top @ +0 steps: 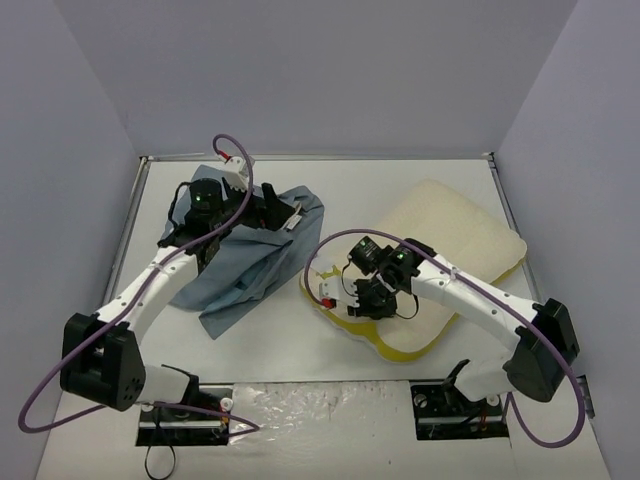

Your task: Remove the pillowcase from the pillow

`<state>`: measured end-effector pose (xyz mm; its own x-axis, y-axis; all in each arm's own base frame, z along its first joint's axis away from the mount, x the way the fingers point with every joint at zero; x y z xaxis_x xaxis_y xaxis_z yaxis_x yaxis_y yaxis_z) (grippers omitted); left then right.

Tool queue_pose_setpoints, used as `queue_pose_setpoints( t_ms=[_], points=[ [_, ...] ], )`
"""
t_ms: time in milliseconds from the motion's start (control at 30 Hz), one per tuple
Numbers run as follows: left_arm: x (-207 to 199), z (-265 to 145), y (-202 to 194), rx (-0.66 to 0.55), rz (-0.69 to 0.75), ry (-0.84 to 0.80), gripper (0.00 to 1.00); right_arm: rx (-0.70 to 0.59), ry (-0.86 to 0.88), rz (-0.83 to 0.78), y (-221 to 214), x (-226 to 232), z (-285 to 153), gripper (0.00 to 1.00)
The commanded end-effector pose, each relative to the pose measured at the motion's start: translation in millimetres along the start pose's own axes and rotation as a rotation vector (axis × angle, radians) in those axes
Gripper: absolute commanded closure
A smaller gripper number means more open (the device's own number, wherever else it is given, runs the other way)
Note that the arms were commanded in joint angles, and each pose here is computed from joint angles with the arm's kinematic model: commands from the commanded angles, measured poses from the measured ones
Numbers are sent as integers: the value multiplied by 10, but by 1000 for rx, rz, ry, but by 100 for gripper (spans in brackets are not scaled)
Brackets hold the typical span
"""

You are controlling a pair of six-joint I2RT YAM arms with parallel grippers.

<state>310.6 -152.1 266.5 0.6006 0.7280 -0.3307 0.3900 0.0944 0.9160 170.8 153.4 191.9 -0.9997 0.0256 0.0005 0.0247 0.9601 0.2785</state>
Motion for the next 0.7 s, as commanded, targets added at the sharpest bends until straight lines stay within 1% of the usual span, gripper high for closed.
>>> queue_pose_setpoints(
  t_ms=[0, 33, 67, 100, 133, 167, 200, 233, 267, 300, 333, 367, 400, 433, 467, 500, 533, 567, 600, 633, 667],
  points=[
    [-176, -195, 390, -41, 86, 3, 3, 24, 41, -12, -34, 104, -105, 77],
    [-189, -227, 417, -39, 103, 11, 5, 6, 33, -11, -18, 101, -154, 63],
    [-190, -273, 406, -21, 104, 32, 6, -12, 26, -12, 2, 95, -200, 47],
    [-221, -377, 445, -29, 120, 56, 5, -46, 6, -17, 55, 70, -297, 35],
    [-178, -454, 422, -18, 136, 126, 5, -87, -4, 2, 55, 49, -392, 33],
    [-167, -520, 415, -16, 141, 173, 5, -117, -20, 14, 61, 20, -472, 29],
    [-186, -650, 456, -41, 151, 220, 5, -171, -61, 19, 115, -40, -627, 27],
    [-163, -719, 411, -32, 160, 261, 5, -236, -99, 58, 80, -112, -782, 25],
    [-151, -783, 363, -18, 166, 291, 6, -279, -133, 85, 67, -180, -898, 21],
    [-205, -897, 374, -43, 180, 288, 6, -336, -181, 138, 66, -269, -1018, 17],
    [-199, -939, 264, -26, 178, 288, 5, -402, -247, 174, 69, -356, -1211, 14],
    [-225, -983, 226, -27, 184, 271, 6, -453, -313, 268, -74, -495, -1346, 0],
    [-283, -1094, 231, -58, 207, 261, 6, -541, -400, 346, -89, -599, -1492, 0],
    [-285, -1135, 154, -53, 209, 258, 6, -582, -453, 412, -154, -672, -1561, 0],
    [-300, -1188, 122, -50, 211, 260, 6, -605, -539, 516, -313, -775, -1642, 0],
    [-342, -1293, 140, -80, 223, 269, 6, -663, -635, 563, -342, -885, -1744, 0],
    [-358, -1353, 137, -87, 235, 276, 6, -714, -681, 678, -378, -887, -1799, 0],
    [-368, -1408, 106, -76, 238, 284, 6, -712, -727, 760, -468, -930, -1741, 0],
    [-403, -1496, 124, -96, 251, 292, 6, -718, -847, 817, -521, -972, -1821, 0],
    [-409, -1539, 114, -94, 264, 299, 6, -722, -893, 884, -557, -972, -1822, 0],
    [-419, -1581, 80, -82, 269, 301, 6, -703, -918, 912, -610, -966, -1764, 0]
  ],
)
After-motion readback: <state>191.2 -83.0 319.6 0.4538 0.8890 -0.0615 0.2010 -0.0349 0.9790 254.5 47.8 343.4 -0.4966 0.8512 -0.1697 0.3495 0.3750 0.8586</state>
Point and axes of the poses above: each gripper's point midway between its finger pads, its own z axis out along the fingers, its own x axis along the line the jaws close on, y = z × x, the point moved 9 cm from there along -z, back along the fingers, and after that the axes turned 5 degrees about z, right-handed, at the moved point
